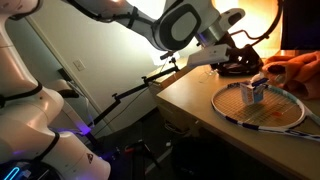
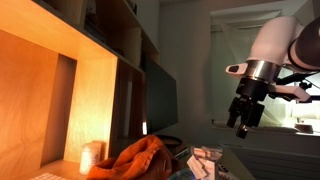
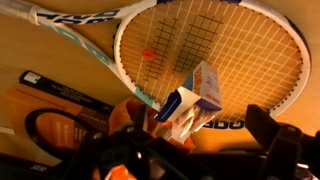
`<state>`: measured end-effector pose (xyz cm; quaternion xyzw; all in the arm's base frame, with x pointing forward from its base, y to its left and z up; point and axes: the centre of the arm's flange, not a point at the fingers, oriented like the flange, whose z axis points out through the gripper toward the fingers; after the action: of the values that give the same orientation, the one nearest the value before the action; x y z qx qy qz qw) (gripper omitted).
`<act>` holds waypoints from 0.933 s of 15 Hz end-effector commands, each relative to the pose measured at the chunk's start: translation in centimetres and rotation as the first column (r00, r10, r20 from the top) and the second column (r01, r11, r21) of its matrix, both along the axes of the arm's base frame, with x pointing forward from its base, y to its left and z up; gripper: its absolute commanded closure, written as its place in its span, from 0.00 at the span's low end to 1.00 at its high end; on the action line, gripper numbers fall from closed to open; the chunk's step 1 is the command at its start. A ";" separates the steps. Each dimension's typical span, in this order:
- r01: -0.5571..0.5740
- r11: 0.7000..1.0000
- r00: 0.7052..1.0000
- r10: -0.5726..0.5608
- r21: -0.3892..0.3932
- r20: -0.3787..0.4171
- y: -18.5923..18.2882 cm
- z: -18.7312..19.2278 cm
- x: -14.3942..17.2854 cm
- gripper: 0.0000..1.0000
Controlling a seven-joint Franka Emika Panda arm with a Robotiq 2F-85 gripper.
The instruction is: Drop the box on the racket onto the floor
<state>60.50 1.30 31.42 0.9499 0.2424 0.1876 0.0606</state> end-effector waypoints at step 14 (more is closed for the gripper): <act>-0.160 0.987 0.985 0.158 -0.032 -0.073 -2.7 -8.5 0.4 0.00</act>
<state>59.92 -1.01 23.25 0.9494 0.2822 0.1276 0.0517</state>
